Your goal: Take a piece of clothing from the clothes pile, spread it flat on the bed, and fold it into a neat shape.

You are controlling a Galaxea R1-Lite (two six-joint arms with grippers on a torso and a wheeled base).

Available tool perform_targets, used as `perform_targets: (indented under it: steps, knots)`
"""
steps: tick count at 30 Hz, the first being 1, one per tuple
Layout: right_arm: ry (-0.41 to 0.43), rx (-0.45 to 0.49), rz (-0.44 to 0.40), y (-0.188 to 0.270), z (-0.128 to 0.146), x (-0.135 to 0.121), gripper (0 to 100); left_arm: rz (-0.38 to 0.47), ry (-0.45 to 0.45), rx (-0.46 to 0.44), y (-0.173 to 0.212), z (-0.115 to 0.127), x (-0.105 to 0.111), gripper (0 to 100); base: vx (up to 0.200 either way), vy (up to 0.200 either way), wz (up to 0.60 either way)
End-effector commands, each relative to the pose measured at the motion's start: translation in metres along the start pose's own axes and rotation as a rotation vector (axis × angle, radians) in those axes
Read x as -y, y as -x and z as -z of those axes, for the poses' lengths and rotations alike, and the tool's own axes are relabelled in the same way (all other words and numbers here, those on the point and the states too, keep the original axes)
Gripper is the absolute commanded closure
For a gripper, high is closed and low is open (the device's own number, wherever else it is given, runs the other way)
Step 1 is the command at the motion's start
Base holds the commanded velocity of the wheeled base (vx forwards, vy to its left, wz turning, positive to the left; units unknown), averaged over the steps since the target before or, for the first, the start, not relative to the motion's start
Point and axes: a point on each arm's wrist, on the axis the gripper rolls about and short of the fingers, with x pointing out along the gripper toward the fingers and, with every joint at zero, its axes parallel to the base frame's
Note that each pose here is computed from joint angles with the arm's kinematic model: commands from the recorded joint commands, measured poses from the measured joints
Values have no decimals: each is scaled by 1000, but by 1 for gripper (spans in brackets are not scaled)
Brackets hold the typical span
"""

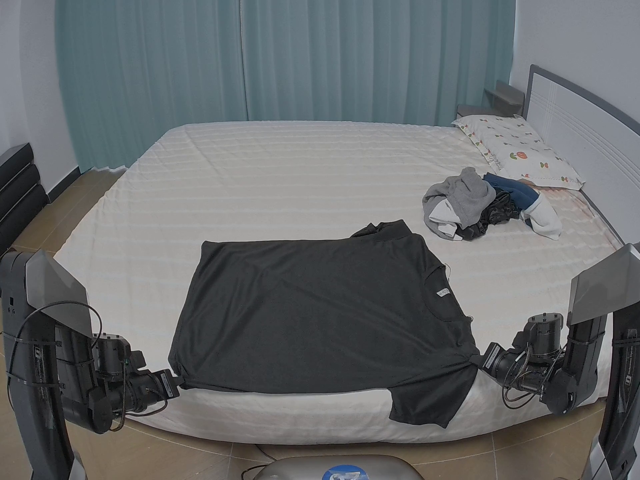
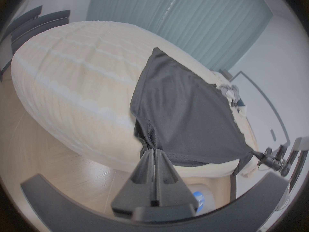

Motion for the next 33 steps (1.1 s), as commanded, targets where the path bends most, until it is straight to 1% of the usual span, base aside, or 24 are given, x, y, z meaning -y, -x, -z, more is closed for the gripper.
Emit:
perform_targets:
  steps: [1, 2, 4, 5, 8, 11, 13, 14, 16, 17, 18, 20, 21, 22, 23, 25, 27, 33]
  knots:
    - [-7, 28, -26, 3, -2, -2, 100, 30, 56, 74, 2, -11, 4, 100, 0, 0, 0]
    - [-4, 38, -38, 3, -2, -3, 100, 43, 90, 99, 2, -14, 5, 100, 0, 0, 0]
    - [-4, 38, -38, 3, -2, -3, 100, 43, 90, 99, 2, -14, 5, 100, 0, 0, 0]
    - [0, 62, -59, 2, -4, -5, 100, 60, 147, 126, 0, -19, 6, 100, 0, 0, 0]
    - [-13, 73, -70, 3, -7, -6, 100, 75, 202, 147, -4, -25, 7, 100, 0, 0, 0]
    - [-33, 82, -82, 3, -9, -9, 100, 86, 252, 172, -5, -31, 7, 100, 0, 0, 0]
    - [-33, 84, -84, 5, -9, -10, 100, 89, 263, 182, -2, -33, 8, 100, 0, 0, 0]
    - [-29, 88, -94, 10, -11, -12, 100, 93, 261, 195, 4, -35, 10, 100, 0, 0, 0]
    - [-24, 79, -102, 14, -11, -13, 100, 92, 253, 194, 6, -35, 11, 100, 0, 0, 0]
    - [-20, 32, -111, 21, -6, -11, 100, 88, 237, 191, 9, -34, 11, 100, 0, 0, 0]
    - [-17, 13, -112, 23, -4, -10, 100, 84, 226, 186, 10, -32, 11, 100, 0, 0, 0]
    - [16, -23, -93, 26, 3, -5, 100, 72, 181, 174, 9, -29, 10, 100, 0, 0, 0]
    - [28, -27, -87, 27, 4, -4, 100, 68, 173, 171, 10, -28, 9, 100, 0, 0, 0]
    - [67, -39, -74, 31, 6, -2, 100, 56, 152, 165, 11, -26, 7, 100, 0, 0, 0]
    - [87, -41, -68, 34, 7, 0, 100, 51, 141, 162, 12, -25, 6, 100, 0, 0, 0]
    - [100, -43, -65, 37, 7, 1, 100, 49, 131, 160, 12, -25, 6, 100, 0, 0, 0]
    - [134, -51, -64, 42, 9, 0, 100, 43, 113, 154, 14, -23, 5, 100, 0, 0, 0]
    - [160, -77, -38, 56, 14, 5, 100, 24, 34, 121, 22, -14, 5, 100, 0, 0, 0]
